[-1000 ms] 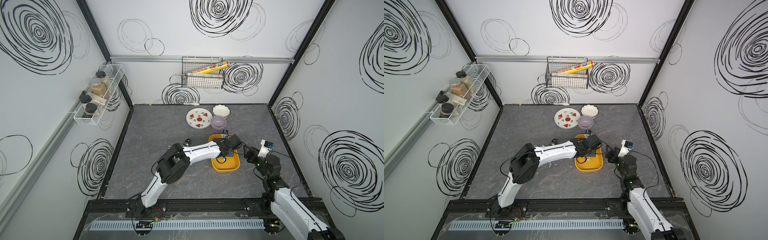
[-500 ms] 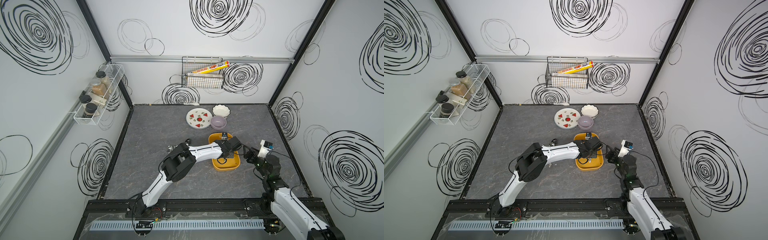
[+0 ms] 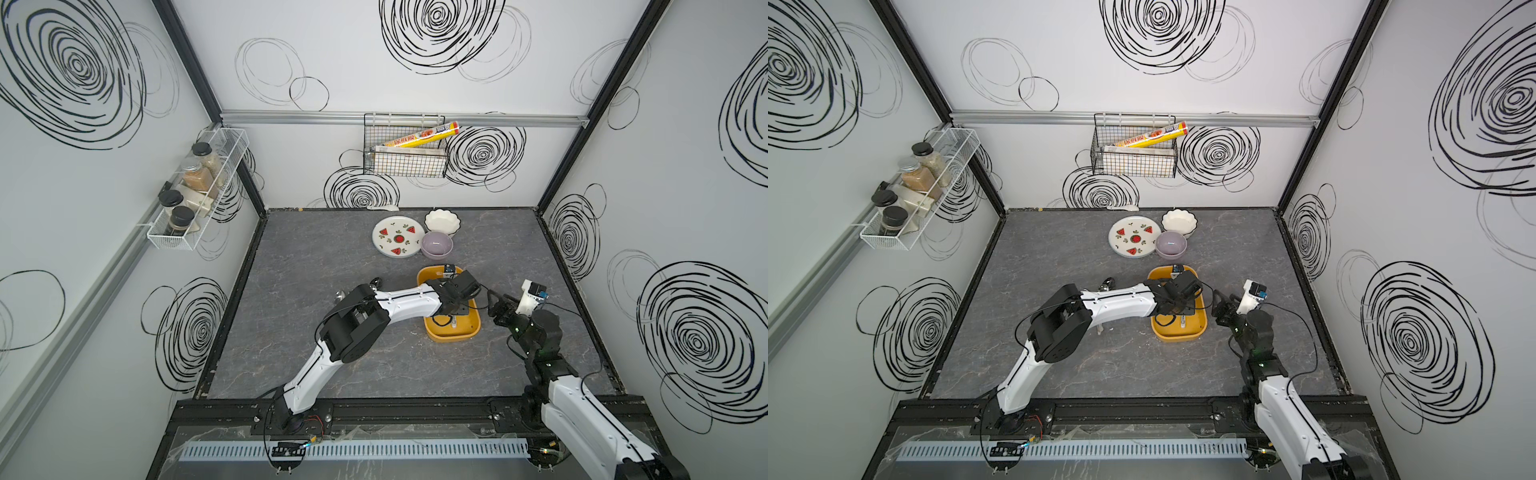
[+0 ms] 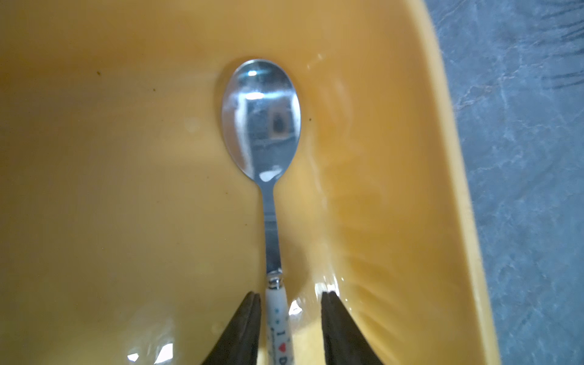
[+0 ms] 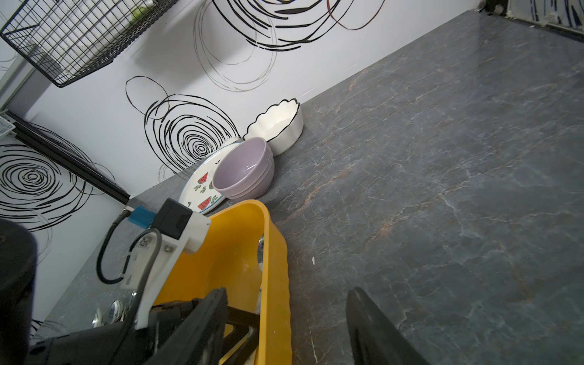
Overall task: Put the spoon into the storage box
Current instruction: Place the spoon in the storage box.
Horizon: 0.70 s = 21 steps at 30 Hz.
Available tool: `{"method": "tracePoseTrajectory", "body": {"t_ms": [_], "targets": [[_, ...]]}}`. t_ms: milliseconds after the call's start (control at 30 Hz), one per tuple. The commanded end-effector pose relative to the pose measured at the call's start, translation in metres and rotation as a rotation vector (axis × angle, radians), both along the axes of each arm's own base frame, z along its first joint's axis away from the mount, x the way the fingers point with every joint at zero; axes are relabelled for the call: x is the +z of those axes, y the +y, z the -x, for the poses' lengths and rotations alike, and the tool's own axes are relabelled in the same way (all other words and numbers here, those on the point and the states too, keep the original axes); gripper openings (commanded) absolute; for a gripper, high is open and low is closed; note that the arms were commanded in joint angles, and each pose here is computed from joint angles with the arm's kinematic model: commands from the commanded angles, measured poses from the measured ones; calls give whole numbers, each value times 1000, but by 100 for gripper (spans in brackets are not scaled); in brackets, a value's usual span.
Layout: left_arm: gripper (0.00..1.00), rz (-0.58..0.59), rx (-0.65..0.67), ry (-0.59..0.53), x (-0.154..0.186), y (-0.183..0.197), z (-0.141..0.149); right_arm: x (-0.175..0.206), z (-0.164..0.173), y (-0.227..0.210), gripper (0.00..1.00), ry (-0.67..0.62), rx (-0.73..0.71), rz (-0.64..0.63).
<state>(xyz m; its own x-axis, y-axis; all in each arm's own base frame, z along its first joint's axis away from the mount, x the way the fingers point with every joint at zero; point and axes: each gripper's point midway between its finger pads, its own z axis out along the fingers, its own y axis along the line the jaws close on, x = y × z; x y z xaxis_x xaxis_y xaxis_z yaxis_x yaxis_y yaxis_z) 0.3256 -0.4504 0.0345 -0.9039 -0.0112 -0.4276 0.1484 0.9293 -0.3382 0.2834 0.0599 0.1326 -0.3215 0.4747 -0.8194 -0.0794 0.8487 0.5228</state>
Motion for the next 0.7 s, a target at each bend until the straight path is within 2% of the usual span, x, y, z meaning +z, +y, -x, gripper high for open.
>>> {"method": "tracePoseTrajectory", "body": {"t_ms": [0, 67, 133, 200, 267, 333, 433, 533, 667], "targets": [[39, 101, -52, -86, 66, -5, -1, 1, 1, -2, 64, -20, -12, 15], [40, 139, -62, -152, 104, 4, 2, 3, 1, -1, 64, -26, -5, 20], [48, 146, -49, -225, 141, 29, 6, 10, -1, 1, 61, -32, 10, 36], [53, 136, -17, -286, 170, 67, 10, 21, -2, 4, 61, -19, 31, 49], [55, 109, 41, -323, 184, 118, 16, 39, -4, 12, 58, -16, 72, 41], [55, 88, 125, -328, 184, 182, 23, 66, -6, 27, 56, -38, 146, 56], [55, 61, 256, -316, 177, 271, 37, 85, -13, 51, 54, 52, 237, 69], [55, 20, 354, -329, 178, 337, 56, 83, -9, 97, 51, 155, 366, 18], [59, -43, 501, -371, 184, 391, 76, 65, 6, 176, 51, 240, 509, -9]]}}
